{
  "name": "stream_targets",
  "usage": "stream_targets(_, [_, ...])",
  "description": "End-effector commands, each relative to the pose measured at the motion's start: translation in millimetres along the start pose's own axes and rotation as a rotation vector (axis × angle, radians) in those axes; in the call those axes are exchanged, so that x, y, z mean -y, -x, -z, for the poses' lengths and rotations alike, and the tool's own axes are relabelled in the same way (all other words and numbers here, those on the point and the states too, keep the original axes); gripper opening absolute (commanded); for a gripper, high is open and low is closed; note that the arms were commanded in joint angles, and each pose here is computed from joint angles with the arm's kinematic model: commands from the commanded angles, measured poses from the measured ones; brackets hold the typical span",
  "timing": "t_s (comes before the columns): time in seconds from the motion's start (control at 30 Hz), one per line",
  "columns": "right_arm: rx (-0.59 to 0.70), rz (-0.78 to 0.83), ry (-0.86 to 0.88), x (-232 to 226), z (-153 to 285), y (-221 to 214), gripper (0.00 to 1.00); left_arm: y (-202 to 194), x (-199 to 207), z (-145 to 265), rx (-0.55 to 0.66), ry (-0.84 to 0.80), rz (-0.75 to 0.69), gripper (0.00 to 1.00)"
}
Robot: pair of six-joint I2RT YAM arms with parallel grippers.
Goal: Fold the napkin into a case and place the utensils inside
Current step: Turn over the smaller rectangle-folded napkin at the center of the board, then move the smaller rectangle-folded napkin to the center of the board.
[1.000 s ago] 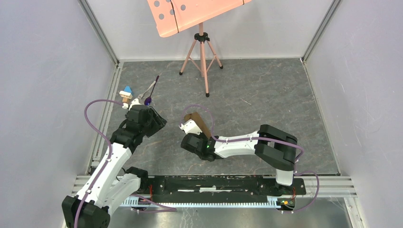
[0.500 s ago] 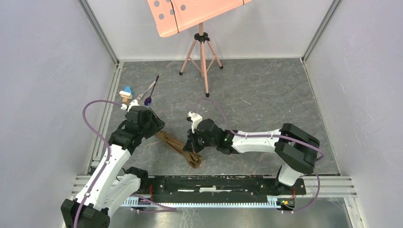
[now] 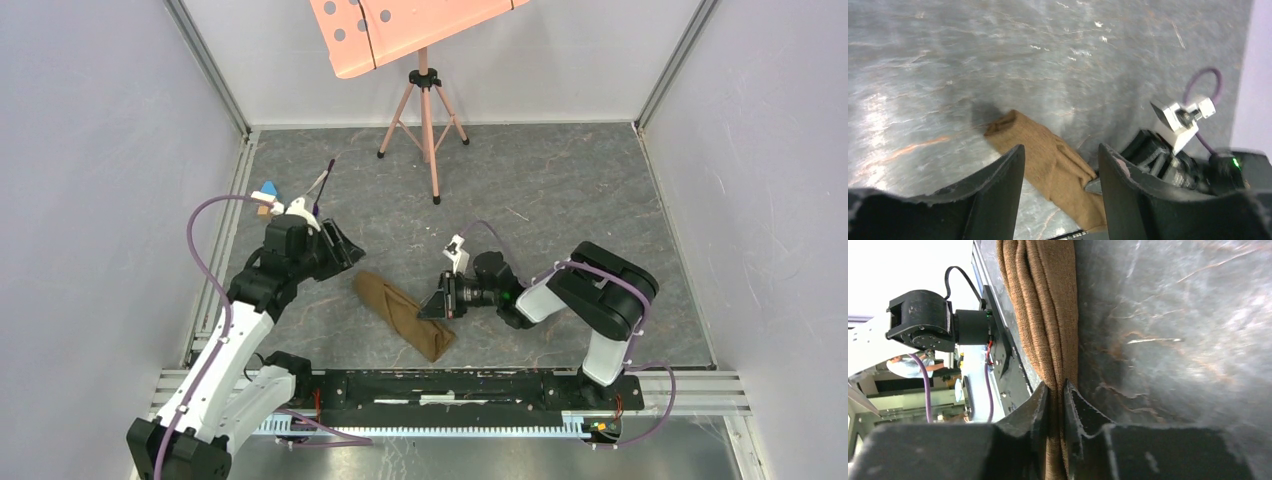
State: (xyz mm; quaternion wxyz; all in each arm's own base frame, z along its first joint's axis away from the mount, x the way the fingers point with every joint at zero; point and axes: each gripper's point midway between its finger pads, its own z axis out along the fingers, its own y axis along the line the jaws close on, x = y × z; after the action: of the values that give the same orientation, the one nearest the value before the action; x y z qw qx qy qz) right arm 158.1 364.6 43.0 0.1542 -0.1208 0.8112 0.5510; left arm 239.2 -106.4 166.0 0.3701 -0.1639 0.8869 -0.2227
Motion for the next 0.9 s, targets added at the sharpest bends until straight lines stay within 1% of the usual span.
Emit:
stream_targets(0.0, [-0.030, 0.163, 0.057, 10.9, 13.2, 19.3, 0.31, -8.5, 45.7, -7.6, -0.076, -0.277, -0.105, 0.64])
stream_targets(0.03, [-0.055, 0.196, 0.006, 25.3, 18.3, 22.1, 0.36, -16.7, 51.1, -13.4, -0.123, -0.316, -0.086, 0.63])
stream_targets(0.07, [-0.052, 0.272, -0.061, 37.4, 25.0, 35.6, 0.44, -24.7, 57.1, -19.9, -0.170, -0.360, -0.068, 0.63])
stream_targets(0.13, [-0.067, 0.423, -0.261, 56.5, 44.4, 57.8, 0.61, -37.0, 64.0, -31.0, -0.250, -0.413, -0.027, 0.60])
stream_targets(0.17, [-0.061, 0.515, -0.322, 53.7, 52.7, 74.0, 0.66, -41.2, 66.1, -37.9, -0.271, -0.436, -0.006, 0.58])
stream_targets(0.2, [-0.077, 0.561, -0.372, 53.1, 61.0, 80.7, 0.67, -45.5, 67.4, -42.0, -0.290, -0.454, 0.018, 0.56])
stream_targets(0.23, [-0.075, 0.592, -0.394, 46.0, 66.3, 87.8, 0.67, -46.8, 68.0, -47.7, -0.293, -0.463, 0.035, 0.55])
stream_targets(0.3, [-0.100, 0.636, -0.400, 29.7, 69.6, 80.3, 0.67, -50.0, 66.2, -58.0, -0.294, -0.466, 0.075, 0.54])
stream_targets(0.33, [-0.125, 0.656, -0.370, 17.4, 65.2, 68.4, 0.67, -48.2, 67.2, -63.1, -0.282, -0.474, 0.077, 0.54])
stream_targets(0.4, [-0.176, 0.683, -0.292, -6.8, 52.9, 38.7, 0.65, -51.8, 63.0, -74.8, -0.296, -0.458, 0.088, 0.51])
stream_targets(0.5, [-0.216, 0.668, -0.212, -24.5, 42.8, 0.3, 0.56, -53.9, 50.1, -92.2, -0.288, -0.392, 0.091, 0.50])
stream_targets(0.57, [-0.200, 0.648, -0.207, -21.1, 45.2, -9.2, 0.51, -56.3, 36.5, -103.9, -0.274, -0.328, 0.079, 0.50])
stream_targets(0.63, [-0.187, 0.643, -0.245, -6.5, 50.9, -14.7, 0.47, -60.5, 20.5, -115.2, -0.264, -0.260, 0.067, 0.51])
stream_targets(0.73, [-0.177, 0.678, -0.360, 23.9, 60.4, -14.4, 0.45, -67.7, -1.1, -132.2, -0.264, -0.174, 0.041, 0.51])
stream_targets(0.83, [-0.181, 0.693, -0.415, 42.6, 62.9, -15.9, 0.43, -72.2, -12.5, -144.3, -0.283, -0.128, 0.012, 0.51])
stream_targets(0.87, [-0.190, 0.696, -0.441, 48.3, 64.0, -15.9, 0.43, -70.7, -9.9, -145.4, -0.288, -0.138, 0.004, 0.50])
